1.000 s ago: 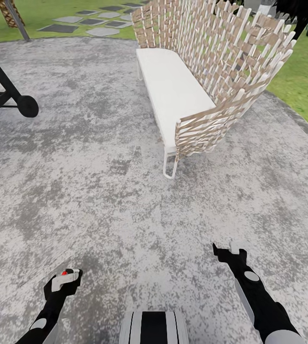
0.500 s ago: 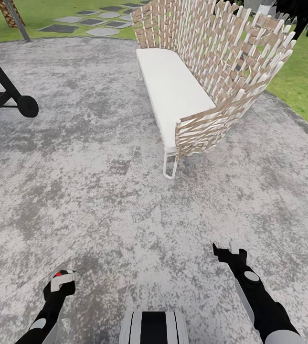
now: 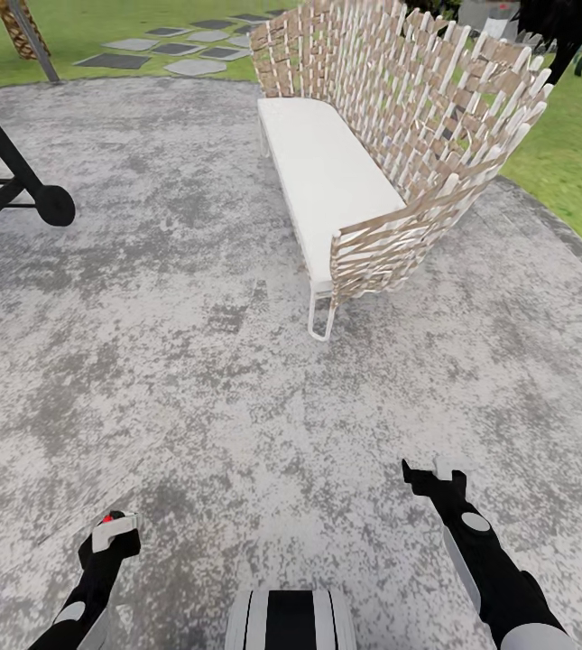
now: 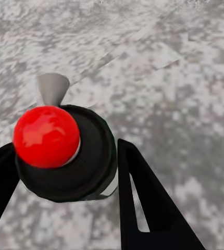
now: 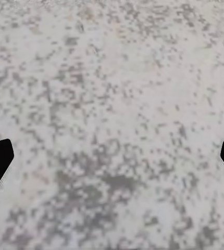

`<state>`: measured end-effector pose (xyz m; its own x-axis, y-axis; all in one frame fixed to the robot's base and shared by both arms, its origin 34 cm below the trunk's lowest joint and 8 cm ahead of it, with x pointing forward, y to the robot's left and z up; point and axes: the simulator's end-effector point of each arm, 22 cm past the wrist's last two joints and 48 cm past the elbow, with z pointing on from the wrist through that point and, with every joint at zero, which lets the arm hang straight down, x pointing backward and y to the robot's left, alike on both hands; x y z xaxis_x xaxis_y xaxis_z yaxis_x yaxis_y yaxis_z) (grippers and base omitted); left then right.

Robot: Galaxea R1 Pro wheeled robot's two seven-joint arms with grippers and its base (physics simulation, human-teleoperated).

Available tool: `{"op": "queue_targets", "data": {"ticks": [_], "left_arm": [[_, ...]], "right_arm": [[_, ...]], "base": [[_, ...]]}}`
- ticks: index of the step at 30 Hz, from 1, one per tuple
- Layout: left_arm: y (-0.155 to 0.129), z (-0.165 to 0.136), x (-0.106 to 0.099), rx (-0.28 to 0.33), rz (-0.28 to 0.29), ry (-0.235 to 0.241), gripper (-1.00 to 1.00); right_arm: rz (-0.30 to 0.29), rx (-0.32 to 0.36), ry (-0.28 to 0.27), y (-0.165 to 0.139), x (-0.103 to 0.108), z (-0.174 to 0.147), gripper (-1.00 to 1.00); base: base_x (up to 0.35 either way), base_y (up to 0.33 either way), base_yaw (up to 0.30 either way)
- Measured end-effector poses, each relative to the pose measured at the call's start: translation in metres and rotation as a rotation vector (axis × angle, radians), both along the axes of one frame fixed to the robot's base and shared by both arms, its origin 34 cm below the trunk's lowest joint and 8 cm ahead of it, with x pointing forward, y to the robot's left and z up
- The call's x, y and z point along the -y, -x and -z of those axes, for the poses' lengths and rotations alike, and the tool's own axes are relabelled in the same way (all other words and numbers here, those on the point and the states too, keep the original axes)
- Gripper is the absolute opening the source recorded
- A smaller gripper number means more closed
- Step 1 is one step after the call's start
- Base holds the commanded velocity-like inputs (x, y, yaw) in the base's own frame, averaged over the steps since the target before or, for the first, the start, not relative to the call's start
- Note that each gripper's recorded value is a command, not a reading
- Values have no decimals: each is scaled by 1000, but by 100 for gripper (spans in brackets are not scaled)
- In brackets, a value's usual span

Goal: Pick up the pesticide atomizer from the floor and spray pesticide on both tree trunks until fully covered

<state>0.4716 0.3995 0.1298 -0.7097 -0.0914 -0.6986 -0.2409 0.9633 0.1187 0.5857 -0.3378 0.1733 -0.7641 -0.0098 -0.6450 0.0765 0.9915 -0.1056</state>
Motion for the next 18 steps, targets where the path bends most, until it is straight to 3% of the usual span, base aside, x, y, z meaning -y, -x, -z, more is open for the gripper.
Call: {"op": "queue_targets", "data": {"ticks": [18], "left_arm": [[-27, -31, 3, 76, 10, 5, -100]], "right_arm": [[-1, 69, -1, -21, -1, -37, 100]], "base": [[0, 0, 0]]}}
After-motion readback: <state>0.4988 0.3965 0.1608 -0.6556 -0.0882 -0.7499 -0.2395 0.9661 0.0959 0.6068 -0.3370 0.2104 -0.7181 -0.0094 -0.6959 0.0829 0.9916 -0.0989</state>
